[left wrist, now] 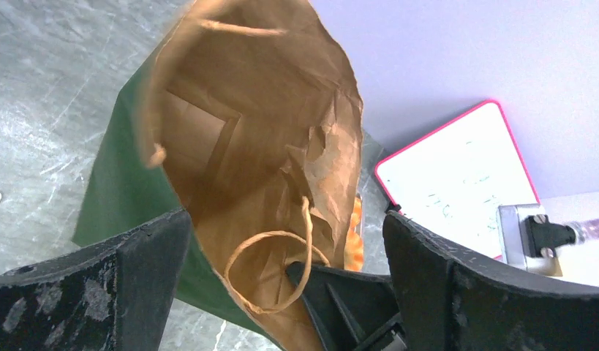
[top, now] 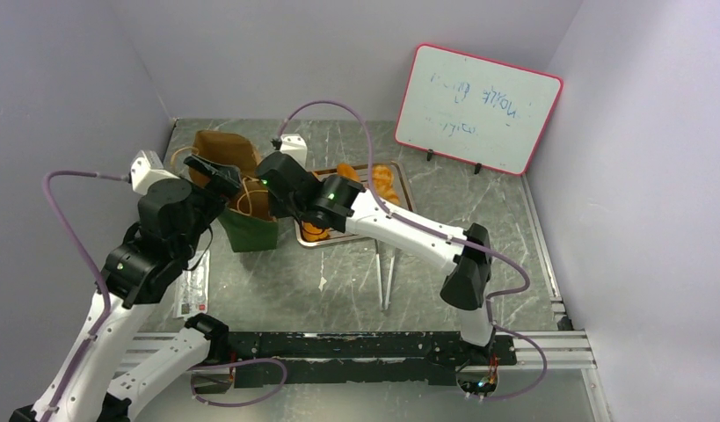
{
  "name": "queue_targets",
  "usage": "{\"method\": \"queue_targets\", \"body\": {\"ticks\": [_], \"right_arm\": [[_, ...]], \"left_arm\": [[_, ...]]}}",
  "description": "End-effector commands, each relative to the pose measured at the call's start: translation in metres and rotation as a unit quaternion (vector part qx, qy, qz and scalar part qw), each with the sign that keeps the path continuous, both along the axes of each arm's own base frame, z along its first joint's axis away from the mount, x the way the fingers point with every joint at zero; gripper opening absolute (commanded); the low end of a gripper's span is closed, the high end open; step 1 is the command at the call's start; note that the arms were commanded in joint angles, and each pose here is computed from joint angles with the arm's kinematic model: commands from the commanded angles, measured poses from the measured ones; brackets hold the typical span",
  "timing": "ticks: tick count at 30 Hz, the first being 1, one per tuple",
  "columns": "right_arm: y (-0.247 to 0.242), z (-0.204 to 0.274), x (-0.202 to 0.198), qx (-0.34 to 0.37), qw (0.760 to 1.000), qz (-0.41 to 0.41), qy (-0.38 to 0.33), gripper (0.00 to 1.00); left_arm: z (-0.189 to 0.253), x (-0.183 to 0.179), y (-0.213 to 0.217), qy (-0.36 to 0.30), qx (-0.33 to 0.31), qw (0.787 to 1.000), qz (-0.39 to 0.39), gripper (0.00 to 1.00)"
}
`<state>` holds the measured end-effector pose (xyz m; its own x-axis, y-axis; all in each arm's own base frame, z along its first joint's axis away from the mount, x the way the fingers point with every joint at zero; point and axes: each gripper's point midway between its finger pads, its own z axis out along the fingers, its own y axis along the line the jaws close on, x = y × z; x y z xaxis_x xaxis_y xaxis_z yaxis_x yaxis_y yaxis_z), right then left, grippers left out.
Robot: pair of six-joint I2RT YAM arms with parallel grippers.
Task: Take the fake bread out of the paper bag
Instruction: Place the paper bag at the center of the board.
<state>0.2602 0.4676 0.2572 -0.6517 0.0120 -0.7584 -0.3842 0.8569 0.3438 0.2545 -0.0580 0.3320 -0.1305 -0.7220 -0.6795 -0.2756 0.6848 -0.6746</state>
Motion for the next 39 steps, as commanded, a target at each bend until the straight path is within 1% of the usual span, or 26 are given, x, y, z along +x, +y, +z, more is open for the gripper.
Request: {"method": "queue_targets", "body": {"ticks": [1, 8, 10, 15, 23, 29, 39], "right_arm": [[-0.001, 0.011, 0.0, -0.001, 1.0, -0.014, 0.006, 0.0], [-0.004, 0.007, 0.003, -0.018, 0.999, -0.034, 0.023, 0.0], [-0.003, -0.003, 0.005, -0.032, 0.998, -0.042, 0.028, 0.0], [-0.006, -0.011, 0.013, -0.039, 0.997, -0.055, 0.039, 0.0], [-0.019, -0.022, 0.028, -0.055, 0.994, -0.081, 0.042, 0.0], [-0.024, -0.016, 0.037, -0.056, 0.994, -0.087, 0.036, 0.0], [-0.021, -0.027, 0.045, -0.058, 0.994, -0.076, 0.045, 0.0]], "left_arm": [[0.024, -0.004, 0.007, -0.04, 0.019, 0.999, -0.004, 1.0], [0.042, -0.014, 0.021, -0.092, 0.036, 0.995, 0.01, 0.9], [0.042, -0.014, 0.027, -0.09, 0.049, 0.994, 0.022, 0.89], [0.029, -0.015, 0.048, -0.075, 0.08, 0.991, 0.073, 0.84], [0.002, -0.025, 0.073, -0.055, 0.099, 0.984, 0.135, 0.75], [-0.01, -0.033, 0.086, -0.044, 0.107, 0.979, 0.165, 0.73], [-0.027, -0.03, 0.081, -0.026, 0.104, 0.981, 0.159, 0.73]]}}
